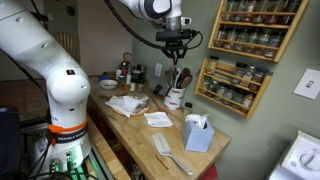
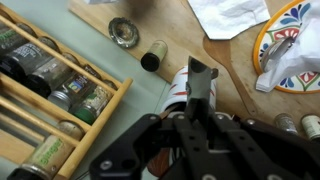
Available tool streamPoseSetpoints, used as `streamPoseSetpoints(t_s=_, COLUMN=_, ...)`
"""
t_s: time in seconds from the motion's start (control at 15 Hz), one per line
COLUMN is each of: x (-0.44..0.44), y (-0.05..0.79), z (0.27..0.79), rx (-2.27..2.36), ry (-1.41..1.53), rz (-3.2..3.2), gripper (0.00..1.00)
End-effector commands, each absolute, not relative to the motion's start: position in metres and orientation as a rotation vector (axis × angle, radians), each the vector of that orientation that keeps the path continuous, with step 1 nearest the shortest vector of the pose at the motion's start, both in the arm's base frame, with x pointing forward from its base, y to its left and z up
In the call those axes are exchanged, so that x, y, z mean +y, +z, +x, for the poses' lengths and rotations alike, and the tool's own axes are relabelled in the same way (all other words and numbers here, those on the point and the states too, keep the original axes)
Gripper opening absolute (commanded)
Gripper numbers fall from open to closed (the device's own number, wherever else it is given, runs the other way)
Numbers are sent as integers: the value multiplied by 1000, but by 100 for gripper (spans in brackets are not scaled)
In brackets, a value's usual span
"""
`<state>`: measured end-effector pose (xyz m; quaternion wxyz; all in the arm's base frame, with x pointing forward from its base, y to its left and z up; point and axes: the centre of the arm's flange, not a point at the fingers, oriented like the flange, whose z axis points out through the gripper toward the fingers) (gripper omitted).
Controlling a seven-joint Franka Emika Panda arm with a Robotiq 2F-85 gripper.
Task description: Place the metal spatula in the utensil holder
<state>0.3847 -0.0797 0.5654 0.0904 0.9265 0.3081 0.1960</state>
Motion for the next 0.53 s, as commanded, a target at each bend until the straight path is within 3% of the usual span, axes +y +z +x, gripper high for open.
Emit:
streamPoseSetpoints(t_s=0.0, x=-60, y=589, z=389, rx=1000, ry=542, rz=2650, gripper=2)
streamPoseSetpoints(t_s=0.47, x=-17, y=627, z=413, rx=1153, ry=504, rz=2426, gripper=2)
